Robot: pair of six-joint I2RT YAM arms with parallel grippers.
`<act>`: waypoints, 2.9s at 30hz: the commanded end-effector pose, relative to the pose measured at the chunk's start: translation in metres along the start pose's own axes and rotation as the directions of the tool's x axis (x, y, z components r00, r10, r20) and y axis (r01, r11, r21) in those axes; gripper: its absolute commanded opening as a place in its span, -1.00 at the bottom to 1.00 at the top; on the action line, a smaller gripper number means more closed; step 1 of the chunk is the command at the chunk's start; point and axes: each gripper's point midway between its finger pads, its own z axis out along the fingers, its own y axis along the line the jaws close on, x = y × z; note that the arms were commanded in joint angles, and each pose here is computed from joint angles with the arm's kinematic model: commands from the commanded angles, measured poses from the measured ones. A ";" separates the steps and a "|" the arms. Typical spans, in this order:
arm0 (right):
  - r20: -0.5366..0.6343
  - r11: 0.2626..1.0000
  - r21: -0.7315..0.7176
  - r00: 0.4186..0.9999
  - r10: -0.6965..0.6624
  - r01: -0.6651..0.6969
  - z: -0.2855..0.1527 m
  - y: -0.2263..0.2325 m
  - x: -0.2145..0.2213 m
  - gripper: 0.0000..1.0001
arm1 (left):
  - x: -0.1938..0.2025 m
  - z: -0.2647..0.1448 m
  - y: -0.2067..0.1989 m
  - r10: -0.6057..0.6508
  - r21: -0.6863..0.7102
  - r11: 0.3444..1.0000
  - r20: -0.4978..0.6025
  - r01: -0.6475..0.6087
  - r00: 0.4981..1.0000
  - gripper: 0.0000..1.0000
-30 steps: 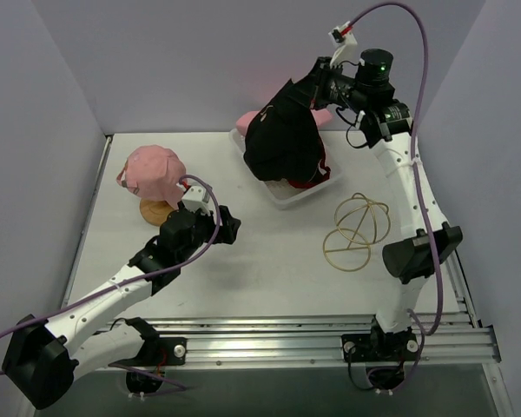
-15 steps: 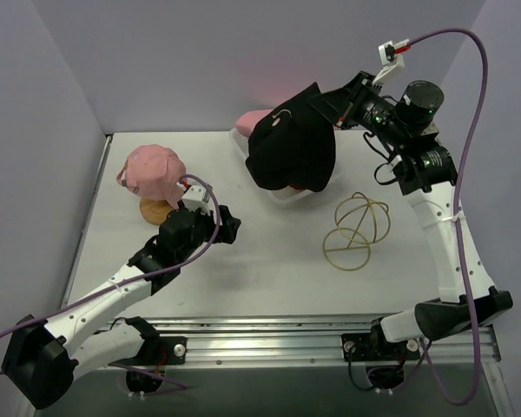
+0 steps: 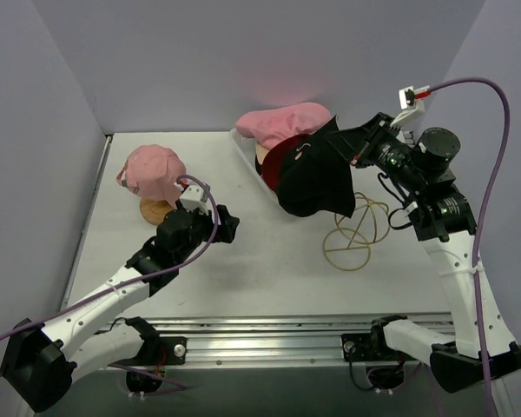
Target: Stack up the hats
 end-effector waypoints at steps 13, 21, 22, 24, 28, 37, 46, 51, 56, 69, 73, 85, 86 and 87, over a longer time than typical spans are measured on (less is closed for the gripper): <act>0.080 0.998 0.007 0.995 0.065 -0.066 -0.031 -0.006 0.020 -1.00 | -0.013 0.001 -0.002 0.012 -0.001 1.000 0.039 -0.012 0.999 0.88; 0.102 0.934 0.356 0.994 -0.028 -0.010 -0.057 -0.073 0.030 -1.00 | -0.013 0.000 -0.002 0.012 -0.005 1.000 0.040 -0.012 0.999 0.88; 0.110 0.906 0.422 0.993 -0.031 -0.018 -0.062 -0.087 0.031 -1.00 | -0.013 0.000 -0.002 0.012 -0.005 1.000 0.040 -0.012 0.999 0.88; 0.120 0.887 0.462 0.992 -0.040 -0.020 -0.068 -0.096 0.032 -1.00 | -0.014 0.000 -0.001 0.012 -0.006 1.000 0.042 -0.012 0.999 0.88; 0.137 0.858 0.512 0.990 -0.043 -0.033 -0.079 -0.109 0.038 -1.00 | -0.014 0.000 -0.002 0.011 -0.004 1.000 0.045 -0.011 0.999 0.88; 0.149 0.750 0.662 0.981 -0.125 -0.005 -0.103 -0.143 0.037 -1.00 | -0.013 0.001 -0.001 0.015 -0.008 1.000 0.041 -0.015 0.999 0.88; 0.100 0.608 0.793 0.979 -0.178 0.030 -0.140 -0.176 0.053 -1.00 | -0.012 0.002 -0.001 0.018 -0.009 1.000 0.035 -0.018 0.999 0.88; 0.120 0.580 0.814 0.974 -0.194 0.015 -0.168 -0.181 0.070 -1.00 | -0.011 0.003 -0.001 0.018 -0.009 1.000 0.035 -0.018 0.999 0.88; 0.108 0.572 0.820 0.981 -0.158 0.002 -0.174 -0.197 0.101 -1.00 | -0.010 0.004 0.000 0.021 -0.016 1.000 0.031 -0.020 0.999 0.88; 0.242 0.541 0.819 0.970 -0.025 -0.190 -0.168 -0.239 0.152 -1.00 | -0.008 0.004 0.005 0.026 -0.037 0.999 0.028 -0.025 0.999 0.88; 0.273 0.506 0.837 0.961 -0.052 -0.210 -0.171 -0.244 0.144 -1.00 | -0.009 0.004 0.004 0.028 -0.035 0.999 0.027 -0.027 0.999 0.88; 0.269 0.399 0.887 0.962 -0.033 -0.234 -0.183 -0.279 0.175 -1.00 | -0.008 0.005 0.004 0.028 -0.035 0.999 0.024 -0.027 0.999 0.88; 0.274 0.390 0.888 0.961 -0.030 -0.241 -0.183 -0.281 0.176 -1.00 | -0.007 0.006 0.005 0.030 -0.037 0.999 0.021 -0.029 0.999 0.88; 0.274 0.389 0.889 0.961 -0.030 -0.241 -0.184 -0.283 0.178 -1.00 | -0.007 0.006 0.005 0.030 -0.039 0.999 0.022 -0.029 0.999 0.88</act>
